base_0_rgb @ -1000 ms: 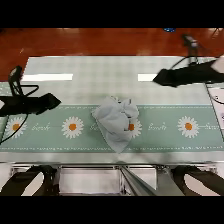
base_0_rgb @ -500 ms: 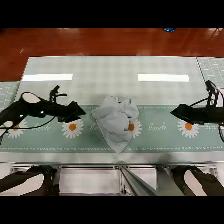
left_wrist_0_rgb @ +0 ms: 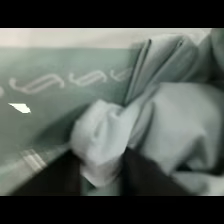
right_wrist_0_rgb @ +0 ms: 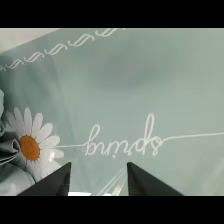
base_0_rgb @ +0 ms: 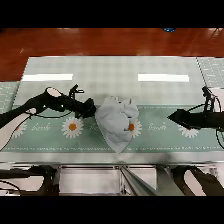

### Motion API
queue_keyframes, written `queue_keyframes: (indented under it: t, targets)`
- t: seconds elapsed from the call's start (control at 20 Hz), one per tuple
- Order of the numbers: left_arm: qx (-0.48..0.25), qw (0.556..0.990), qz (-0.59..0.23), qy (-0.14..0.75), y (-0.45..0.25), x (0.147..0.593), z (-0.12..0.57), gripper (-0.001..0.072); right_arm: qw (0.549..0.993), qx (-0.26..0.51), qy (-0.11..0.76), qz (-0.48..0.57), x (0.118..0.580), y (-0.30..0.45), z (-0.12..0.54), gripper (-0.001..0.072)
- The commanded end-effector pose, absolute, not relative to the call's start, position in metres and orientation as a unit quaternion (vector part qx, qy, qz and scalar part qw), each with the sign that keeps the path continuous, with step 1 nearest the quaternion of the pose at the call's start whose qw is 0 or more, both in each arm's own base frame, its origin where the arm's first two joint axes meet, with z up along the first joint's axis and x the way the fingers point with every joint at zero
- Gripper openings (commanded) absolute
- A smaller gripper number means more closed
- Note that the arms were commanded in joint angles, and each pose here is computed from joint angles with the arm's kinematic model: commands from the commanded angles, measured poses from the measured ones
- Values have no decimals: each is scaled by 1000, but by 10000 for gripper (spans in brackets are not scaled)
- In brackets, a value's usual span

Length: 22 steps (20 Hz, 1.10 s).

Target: Fold the shirts.

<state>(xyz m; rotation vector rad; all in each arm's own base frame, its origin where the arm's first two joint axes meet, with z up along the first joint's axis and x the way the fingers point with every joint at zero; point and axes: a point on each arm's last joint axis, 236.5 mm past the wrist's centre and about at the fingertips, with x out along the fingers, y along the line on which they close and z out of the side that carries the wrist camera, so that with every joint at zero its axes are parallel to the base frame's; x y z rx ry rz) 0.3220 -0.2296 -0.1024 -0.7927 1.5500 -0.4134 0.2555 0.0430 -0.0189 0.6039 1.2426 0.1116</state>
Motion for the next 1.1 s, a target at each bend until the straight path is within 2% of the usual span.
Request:
queue_keyframes:
  t: [0.0,0.15,0.2,0.55,0.95,1.0,1.05]
  targets:
    - [-339,627,-214,668,-244,333,-92,22,729,290,614,81,228,63,-27,405]
    - [-336,631,-227,661,-246,341,-82,21,671,298,666,128,186,113,-52,405]
    - [-336,632,-228,660,-247,341,-81,21,665,304,668,139,181,131,-58,405]
    - [-336,628,-230,663,-248,339,-81,21,660,314,658,183,184,225,-83,405]
    - [-335,623,-234,667,-249,336,-80,21,652,274,678,202,209,271,-109,404]
    - [-335,622,-235,667,-249,335,-80,21,653,269,676,209,215,277,-109,353]
    - [-335,622,-235,668,-249,335,-80,21,657,260,672,220,221,282,-108,230]
